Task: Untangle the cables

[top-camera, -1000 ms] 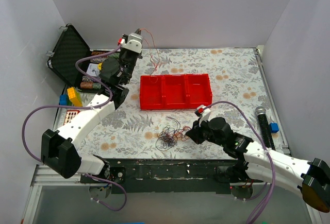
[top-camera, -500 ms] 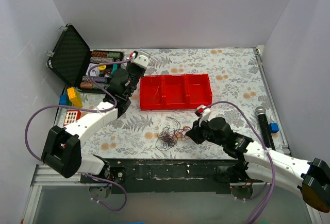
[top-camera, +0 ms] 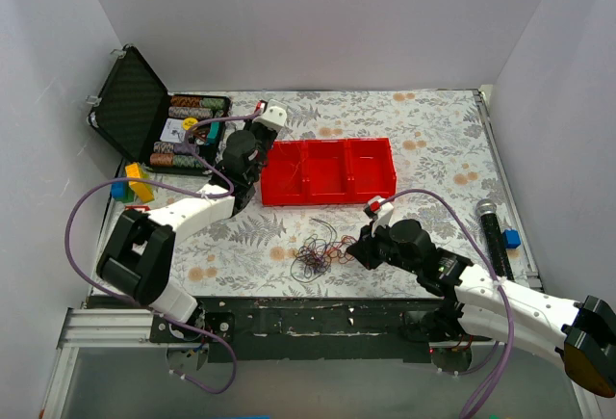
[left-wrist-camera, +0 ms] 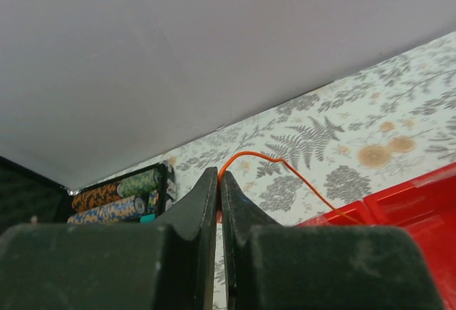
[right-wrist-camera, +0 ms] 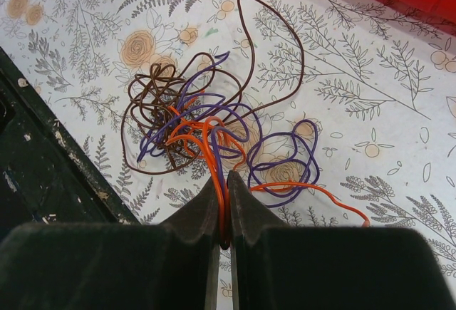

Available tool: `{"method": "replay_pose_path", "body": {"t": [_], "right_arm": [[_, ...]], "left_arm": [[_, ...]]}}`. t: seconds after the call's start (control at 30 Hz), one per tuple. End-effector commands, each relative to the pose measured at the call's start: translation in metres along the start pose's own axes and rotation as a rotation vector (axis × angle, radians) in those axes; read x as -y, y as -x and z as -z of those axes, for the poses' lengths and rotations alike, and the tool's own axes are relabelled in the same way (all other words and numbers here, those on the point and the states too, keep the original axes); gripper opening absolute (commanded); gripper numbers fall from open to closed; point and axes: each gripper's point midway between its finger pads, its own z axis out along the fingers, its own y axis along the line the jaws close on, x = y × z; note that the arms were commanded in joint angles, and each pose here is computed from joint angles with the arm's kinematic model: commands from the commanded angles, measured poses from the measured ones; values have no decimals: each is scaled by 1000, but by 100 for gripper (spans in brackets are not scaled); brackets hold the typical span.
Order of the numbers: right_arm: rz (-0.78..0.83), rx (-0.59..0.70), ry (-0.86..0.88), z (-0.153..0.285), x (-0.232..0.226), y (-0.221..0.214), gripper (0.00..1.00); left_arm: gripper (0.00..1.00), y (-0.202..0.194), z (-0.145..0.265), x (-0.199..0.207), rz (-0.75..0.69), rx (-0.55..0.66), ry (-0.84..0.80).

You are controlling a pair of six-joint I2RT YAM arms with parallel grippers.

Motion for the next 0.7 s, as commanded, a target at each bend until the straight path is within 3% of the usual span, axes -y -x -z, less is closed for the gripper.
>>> {"method": "replay_pose_path", "body": {"t": [0.0, 0.2, 0.53, 0.67], "right_arm": [[-11, 50, 19, 0, -4, 9, 12], [1, 39, 4, -1, 0, 7, 13], [-4, 26, -1, -4, 1, 4, 13], [-1, 24, 1, -5, 0, 5, 13]], "left_arm": [[0, -15, -4, -25, -70, -1, 165], [0, -24, -15, -20, -57, -21, 164], [0, -86, 21, 31, -369, -69, -150], [0, -85, 21, 37, -363, -75, -183]]}}
